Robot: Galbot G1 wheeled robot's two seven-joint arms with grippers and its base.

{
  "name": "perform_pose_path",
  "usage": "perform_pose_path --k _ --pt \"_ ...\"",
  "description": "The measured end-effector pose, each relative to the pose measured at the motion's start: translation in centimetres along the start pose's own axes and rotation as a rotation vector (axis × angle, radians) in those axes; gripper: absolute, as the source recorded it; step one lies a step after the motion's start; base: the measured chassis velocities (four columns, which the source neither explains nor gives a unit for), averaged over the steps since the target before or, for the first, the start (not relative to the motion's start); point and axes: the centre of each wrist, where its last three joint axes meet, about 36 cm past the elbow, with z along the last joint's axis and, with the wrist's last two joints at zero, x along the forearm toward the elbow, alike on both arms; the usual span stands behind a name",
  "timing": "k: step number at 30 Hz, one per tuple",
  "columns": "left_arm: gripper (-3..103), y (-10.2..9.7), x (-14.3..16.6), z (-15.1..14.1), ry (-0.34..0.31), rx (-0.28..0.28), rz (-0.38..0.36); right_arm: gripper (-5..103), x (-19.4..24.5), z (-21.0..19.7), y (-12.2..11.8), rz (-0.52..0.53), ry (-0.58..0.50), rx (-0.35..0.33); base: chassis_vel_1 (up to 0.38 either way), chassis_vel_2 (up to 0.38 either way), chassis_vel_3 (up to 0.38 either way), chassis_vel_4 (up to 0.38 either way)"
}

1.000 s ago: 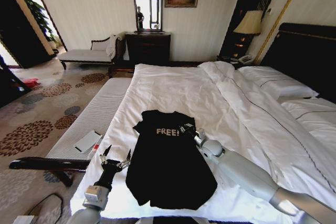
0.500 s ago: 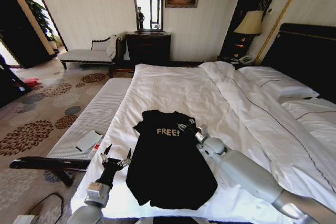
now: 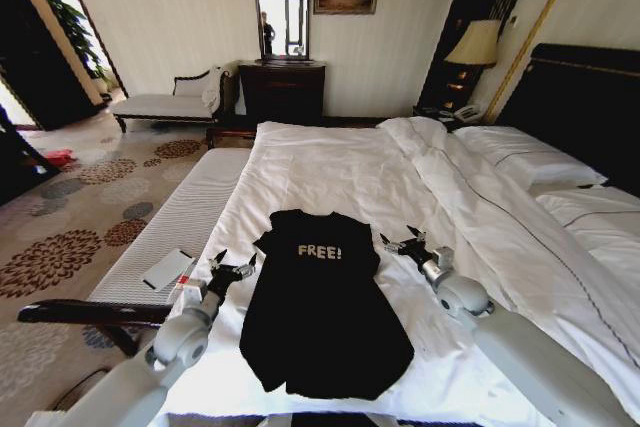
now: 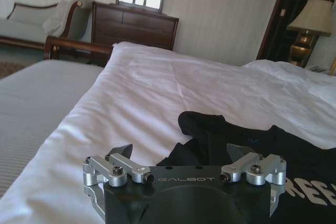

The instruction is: Fold the clothes on the bed.

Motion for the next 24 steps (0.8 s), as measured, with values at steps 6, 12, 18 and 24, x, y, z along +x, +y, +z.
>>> perform_pose_path --k 6,12,18,24 --pt "100 2.3 -2.3 0.0 0.048 0.087 0.008 100 0.2 0.2 -0.2 0.026 0.006 -0.016 0.0 0.0 0.0 0.0" --pt "100 4.1 -4.3 1.1 0.086 0.131 -0.013 100 0.0 0.6 0.1 0.032 0.009 -0.032 0.0 0.0 0.0 0.0" --pt "100 3.8 -6.4 0.7 0.139 0.302 0.05 100 -0.2 0.7 0.2 0.034 0.012 -0.035 0.0 0.0 0.0 0.0" --pt "100 3.6 -7.6 0.8 0.163 0.378 0.086 100 -0.1 0.7 0.1 0.034 0.019 -0.03 0.0 0.0 0.0 0.0"
